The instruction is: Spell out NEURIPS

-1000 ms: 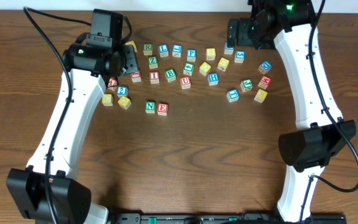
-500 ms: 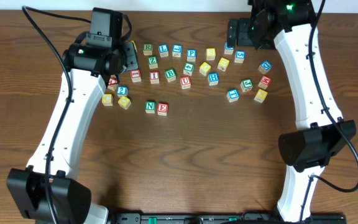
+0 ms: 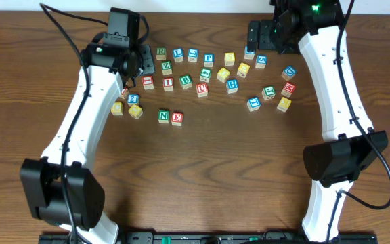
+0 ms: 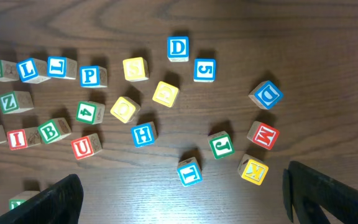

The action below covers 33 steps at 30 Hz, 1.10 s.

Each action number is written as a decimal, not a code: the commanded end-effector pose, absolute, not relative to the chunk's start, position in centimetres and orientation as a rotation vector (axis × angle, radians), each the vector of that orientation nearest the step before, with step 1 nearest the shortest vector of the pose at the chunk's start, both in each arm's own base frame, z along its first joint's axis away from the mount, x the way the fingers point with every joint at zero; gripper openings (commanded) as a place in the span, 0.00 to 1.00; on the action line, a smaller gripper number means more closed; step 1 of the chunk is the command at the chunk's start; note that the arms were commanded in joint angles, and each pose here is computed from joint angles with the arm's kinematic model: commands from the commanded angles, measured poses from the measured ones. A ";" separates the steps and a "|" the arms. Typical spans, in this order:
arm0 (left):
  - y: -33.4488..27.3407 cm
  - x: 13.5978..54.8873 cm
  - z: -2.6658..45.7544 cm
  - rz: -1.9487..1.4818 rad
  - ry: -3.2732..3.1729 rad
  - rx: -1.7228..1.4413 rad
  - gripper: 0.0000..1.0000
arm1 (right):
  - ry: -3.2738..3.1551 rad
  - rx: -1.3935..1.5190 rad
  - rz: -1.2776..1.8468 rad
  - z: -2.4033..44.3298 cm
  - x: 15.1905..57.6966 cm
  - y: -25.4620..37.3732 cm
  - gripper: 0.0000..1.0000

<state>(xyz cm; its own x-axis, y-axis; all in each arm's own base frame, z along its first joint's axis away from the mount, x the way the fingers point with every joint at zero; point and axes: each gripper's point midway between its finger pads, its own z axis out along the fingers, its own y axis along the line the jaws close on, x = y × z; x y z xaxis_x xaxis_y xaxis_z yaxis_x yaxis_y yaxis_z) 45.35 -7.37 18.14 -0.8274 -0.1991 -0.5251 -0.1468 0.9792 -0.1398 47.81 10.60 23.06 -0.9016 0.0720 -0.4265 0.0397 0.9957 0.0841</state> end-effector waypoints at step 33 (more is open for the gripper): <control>-13.6 46.5 15.2 -0.170 2.571 -0.126 0.43 | 2.681 0.087 0.105 22.9 48.3 10.9 0.99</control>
<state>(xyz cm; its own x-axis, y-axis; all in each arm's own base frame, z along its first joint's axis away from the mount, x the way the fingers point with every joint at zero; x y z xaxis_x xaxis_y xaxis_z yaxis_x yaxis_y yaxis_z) 46.38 -13.21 16.40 -0.8317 -0.1115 -0.5440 -0.0337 0.9880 -0.1511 48.25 10.71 23.30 -0.8928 0.0741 -0.4443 0.0376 0.9952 0.0903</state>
